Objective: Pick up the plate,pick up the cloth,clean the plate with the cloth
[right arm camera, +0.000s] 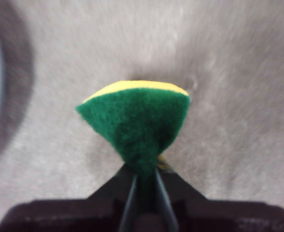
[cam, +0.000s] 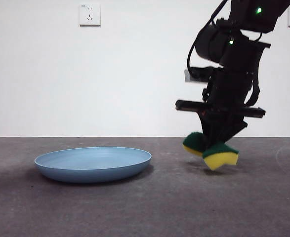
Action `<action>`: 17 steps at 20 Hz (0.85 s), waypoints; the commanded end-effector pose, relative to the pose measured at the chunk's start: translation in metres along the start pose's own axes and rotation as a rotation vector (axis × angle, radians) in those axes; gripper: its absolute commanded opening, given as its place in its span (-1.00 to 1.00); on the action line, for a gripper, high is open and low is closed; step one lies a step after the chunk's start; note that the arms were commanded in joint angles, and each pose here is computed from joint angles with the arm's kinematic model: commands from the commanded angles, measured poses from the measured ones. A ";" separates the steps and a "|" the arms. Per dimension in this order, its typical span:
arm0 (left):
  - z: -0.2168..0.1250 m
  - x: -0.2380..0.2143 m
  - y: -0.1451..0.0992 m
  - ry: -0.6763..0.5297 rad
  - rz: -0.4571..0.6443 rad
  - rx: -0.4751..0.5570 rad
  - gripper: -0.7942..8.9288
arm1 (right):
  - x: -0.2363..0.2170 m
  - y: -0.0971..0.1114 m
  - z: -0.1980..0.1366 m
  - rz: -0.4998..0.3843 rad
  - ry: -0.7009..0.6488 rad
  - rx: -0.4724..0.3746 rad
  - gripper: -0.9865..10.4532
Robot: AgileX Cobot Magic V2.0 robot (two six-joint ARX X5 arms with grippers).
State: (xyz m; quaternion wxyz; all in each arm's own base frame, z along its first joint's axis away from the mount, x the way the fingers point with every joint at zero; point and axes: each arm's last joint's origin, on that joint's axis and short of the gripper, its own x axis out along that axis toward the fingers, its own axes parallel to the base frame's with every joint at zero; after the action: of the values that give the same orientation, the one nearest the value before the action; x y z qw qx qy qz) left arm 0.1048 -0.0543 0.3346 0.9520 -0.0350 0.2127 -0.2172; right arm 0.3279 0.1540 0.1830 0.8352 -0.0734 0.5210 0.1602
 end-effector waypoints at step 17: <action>-0.013 -0.003 0.001 0.089 0.011 -0.017 -0.06 | 0.011 0.000 -0.006 -0.003 0.043 -0.002 0.29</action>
State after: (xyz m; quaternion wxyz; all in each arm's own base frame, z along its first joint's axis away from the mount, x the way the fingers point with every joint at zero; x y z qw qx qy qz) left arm 0.0969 -0.0510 0.3269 0.9434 -0.0302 0.2539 -0.2114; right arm 0.3291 0.1545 0.1746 0.8278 -0.0768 0.5328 0.1581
